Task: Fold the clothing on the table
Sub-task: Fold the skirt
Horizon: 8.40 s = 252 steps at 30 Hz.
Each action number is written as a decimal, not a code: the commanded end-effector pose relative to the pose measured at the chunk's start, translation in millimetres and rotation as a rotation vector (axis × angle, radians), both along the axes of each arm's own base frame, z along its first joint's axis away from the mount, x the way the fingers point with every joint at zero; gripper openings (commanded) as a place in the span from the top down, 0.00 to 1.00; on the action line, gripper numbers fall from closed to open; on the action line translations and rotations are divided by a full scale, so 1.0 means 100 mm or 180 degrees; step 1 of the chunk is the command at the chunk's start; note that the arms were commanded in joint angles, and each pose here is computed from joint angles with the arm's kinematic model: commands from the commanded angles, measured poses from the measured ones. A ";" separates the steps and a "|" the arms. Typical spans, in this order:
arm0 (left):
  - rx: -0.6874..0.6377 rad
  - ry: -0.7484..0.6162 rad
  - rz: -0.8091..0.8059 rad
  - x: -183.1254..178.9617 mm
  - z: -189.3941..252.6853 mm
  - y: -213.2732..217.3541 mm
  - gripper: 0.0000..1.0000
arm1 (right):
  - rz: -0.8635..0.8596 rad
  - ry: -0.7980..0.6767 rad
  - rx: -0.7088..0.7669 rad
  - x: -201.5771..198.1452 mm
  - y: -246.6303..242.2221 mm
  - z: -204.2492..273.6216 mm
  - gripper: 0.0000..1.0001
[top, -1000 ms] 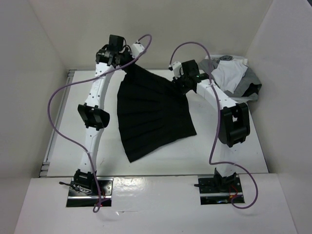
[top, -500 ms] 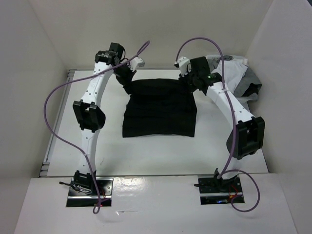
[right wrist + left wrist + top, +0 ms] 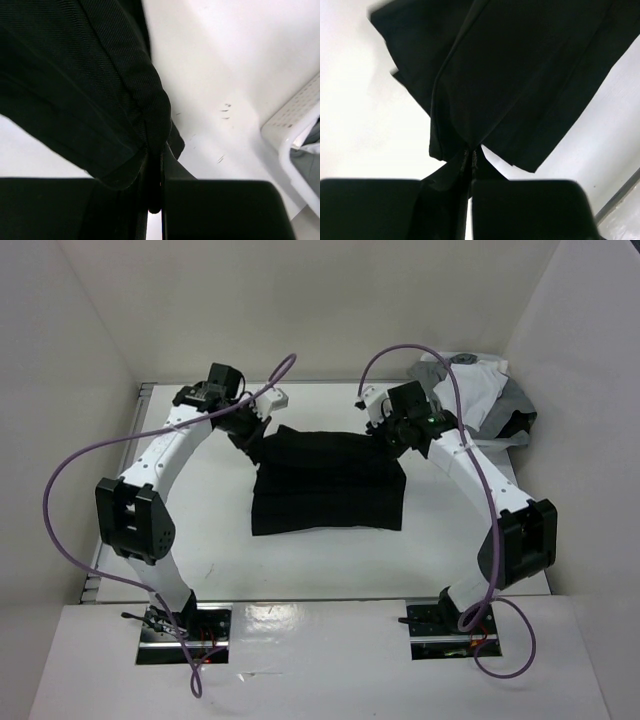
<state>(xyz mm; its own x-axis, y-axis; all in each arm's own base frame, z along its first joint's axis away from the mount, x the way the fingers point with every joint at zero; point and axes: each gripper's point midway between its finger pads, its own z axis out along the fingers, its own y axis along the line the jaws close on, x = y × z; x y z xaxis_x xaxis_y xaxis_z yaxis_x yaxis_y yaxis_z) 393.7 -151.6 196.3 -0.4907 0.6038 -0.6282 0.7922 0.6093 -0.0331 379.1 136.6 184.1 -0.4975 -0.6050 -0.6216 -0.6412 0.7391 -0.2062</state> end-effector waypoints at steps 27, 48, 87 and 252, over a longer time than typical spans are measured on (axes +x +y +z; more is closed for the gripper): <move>0.0248 0.0191 0.0049 -0.95 -0.42 0.22 0.67 | 0.1496 0.1809 -0.0593 -2.02 0.23 -0.70 0.57; -0.0298 -0.0080 0.0978 -1.16 -0.04 0.65 0.44 | 0.1152 0.1342 -0.0470 -1.57 0.74 -0.63 0.12; -0.0396 -0.0244 0.1543 -1.19 -0.06 1.08 0.37 | 0.2712 0.2742 -0.0407 -2.72 1.32 -1.03 0.12; -0.0207 0.1509 0.1321 -0.52 -1.64 0.47 0.96 | -0.0268 0.0899 0.1045 0.28 -0.16 -0.88 0.02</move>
<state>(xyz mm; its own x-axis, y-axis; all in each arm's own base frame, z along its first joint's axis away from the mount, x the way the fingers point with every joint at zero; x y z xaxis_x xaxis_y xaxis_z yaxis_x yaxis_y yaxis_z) 339.3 -101.4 19.6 -0.9313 0.2544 -0.2608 0.3385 0.8687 -0.3615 381.8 111.2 84.9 -0.7640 -0.3584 -0.5365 -0.5408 0.8093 0.2295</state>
